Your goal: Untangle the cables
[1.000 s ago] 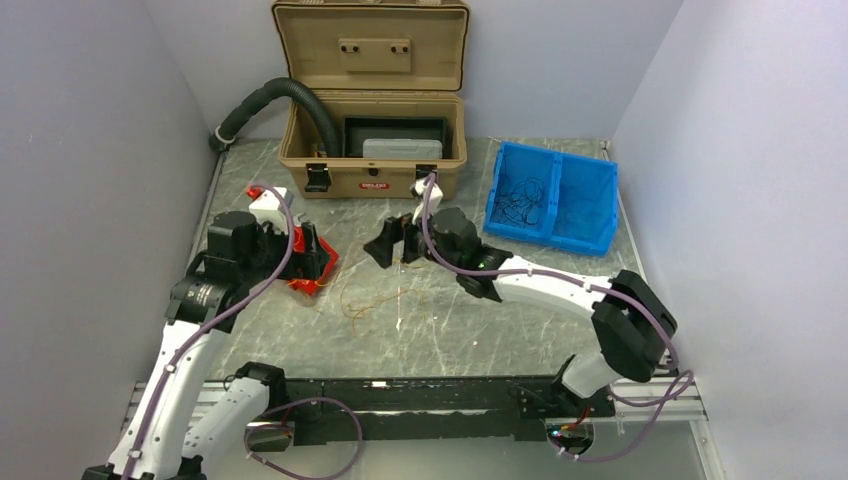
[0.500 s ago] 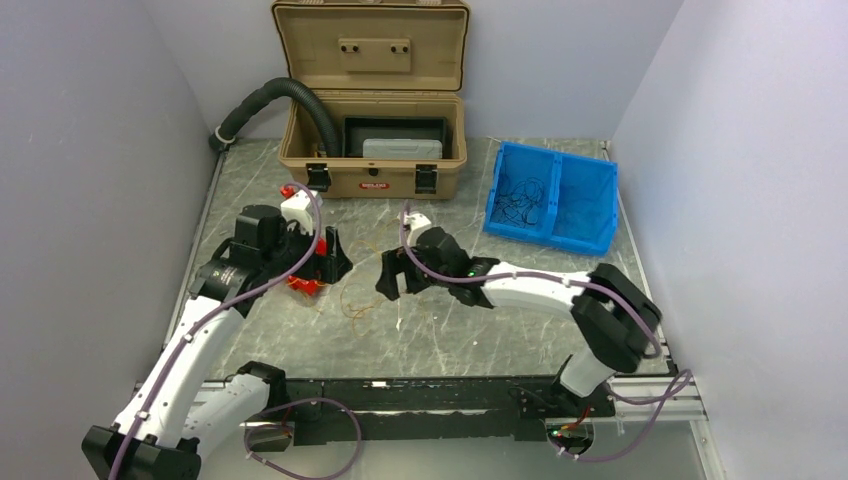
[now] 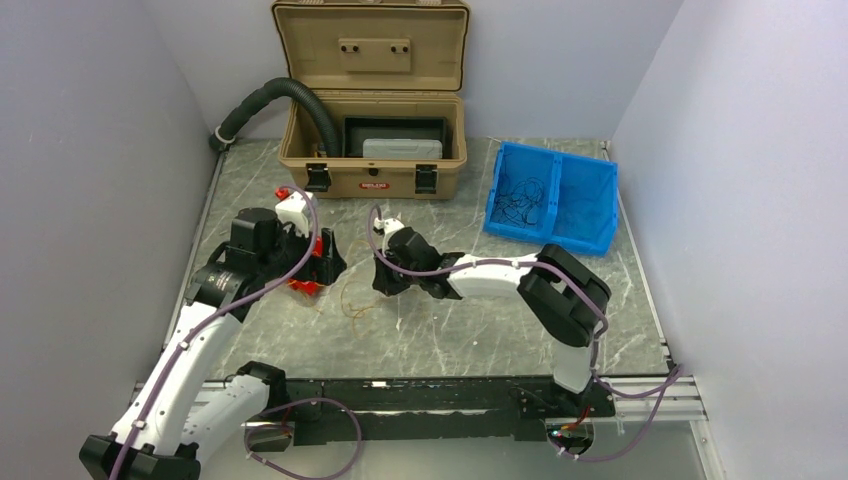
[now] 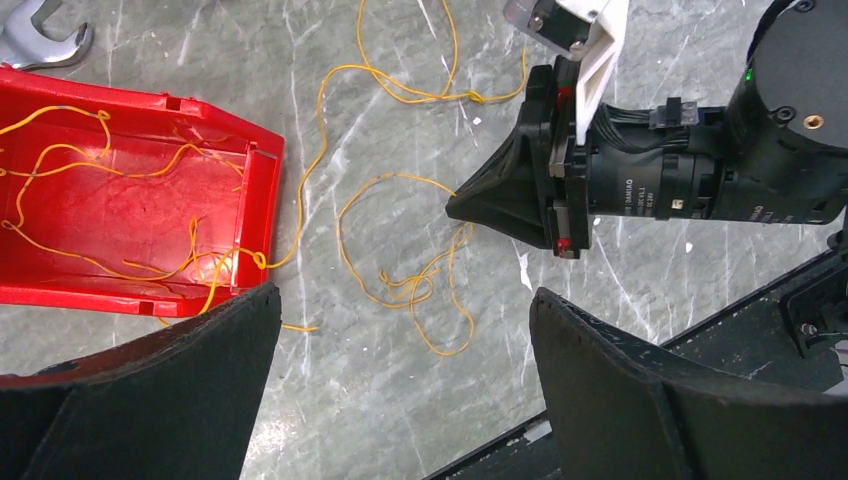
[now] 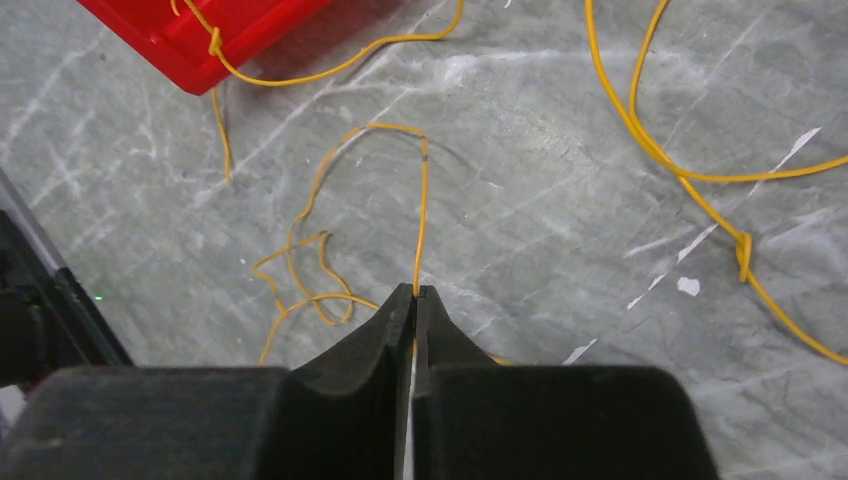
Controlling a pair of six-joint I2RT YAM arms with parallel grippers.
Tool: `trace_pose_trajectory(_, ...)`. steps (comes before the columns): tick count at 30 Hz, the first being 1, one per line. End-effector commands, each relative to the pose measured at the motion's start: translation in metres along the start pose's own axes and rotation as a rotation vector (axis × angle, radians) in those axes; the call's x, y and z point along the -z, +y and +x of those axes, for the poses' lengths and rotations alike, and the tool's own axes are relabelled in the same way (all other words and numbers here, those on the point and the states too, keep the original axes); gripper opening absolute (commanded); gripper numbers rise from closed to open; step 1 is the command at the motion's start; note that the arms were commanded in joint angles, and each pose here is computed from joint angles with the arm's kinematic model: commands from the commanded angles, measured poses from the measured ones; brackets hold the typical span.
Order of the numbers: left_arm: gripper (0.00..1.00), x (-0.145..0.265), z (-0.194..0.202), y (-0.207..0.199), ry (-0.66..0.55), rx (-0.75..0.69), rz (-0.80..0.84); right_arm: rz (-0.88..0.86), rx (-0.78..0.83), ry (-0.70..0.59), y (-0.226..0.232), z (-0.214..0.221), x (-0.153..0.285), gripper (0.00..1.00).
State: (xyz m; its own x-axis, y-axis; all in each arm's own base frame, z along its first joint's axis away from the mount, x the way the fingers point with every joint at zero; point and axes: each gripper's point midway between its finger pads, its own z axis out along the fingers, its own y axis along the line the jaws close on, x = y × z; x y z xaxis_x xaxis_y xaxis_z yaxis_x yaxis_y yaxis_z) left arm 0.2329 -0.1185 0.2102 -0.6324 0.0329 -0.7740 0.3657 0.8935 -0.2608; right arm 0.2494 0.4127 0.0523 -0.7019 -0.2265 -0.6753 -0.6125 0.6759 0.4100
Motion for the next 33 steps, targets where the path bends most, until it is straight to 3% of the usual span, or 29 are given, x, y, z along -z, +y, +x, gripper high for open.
trace_pose_trajectory(1,0.97,0.003,-0.01,-0.001,-0.025,-0.036,0.002,-0.053,0.03,-0.114,0.017,-0.033,0.021,0.0)
trace_pose_trajectory(6,0.96,-0.008,-0.009,-0.007,0.009,-0.024,0.044,0.018,0.026,-0.213,0.007,-0.052,0.077,0.0)
trace_pose_trajectory(15,0.95,-0.053,-0.009,-0.039,0.095,-0.03,0.069,0.174,-0.03,-0.464,-0.041,-0.099,0.22,0.0)
trace_pose_trajectory(21,0.98,-0.068,-0.027,-0.07,0.028,-0.037,0.157,0.283,0.0,-0.52,-0.049,-0.119,0.274,0.0)
trace_pose_trajectory(24,0.99,-0.091,-0.026,-0.047,0.019,-0.038,0.013,0.344,-0.016,-0.552,-0.057,-0.123,0.291,0.0)
trace_pose_trajectory(28,0.99,-0.122,-0.01,0.001,0.165,0.004,-0.294,0.344,-0.018,-0.598,-0.057,-0.127,0.305,0.0)
trace_pose_trajectory(33,0.99,-0.166,0.013,0.005,0.267,0.036,-0.353,0.35,-0.009,-0.604,-0.058,-0.128,0.312,0.0)
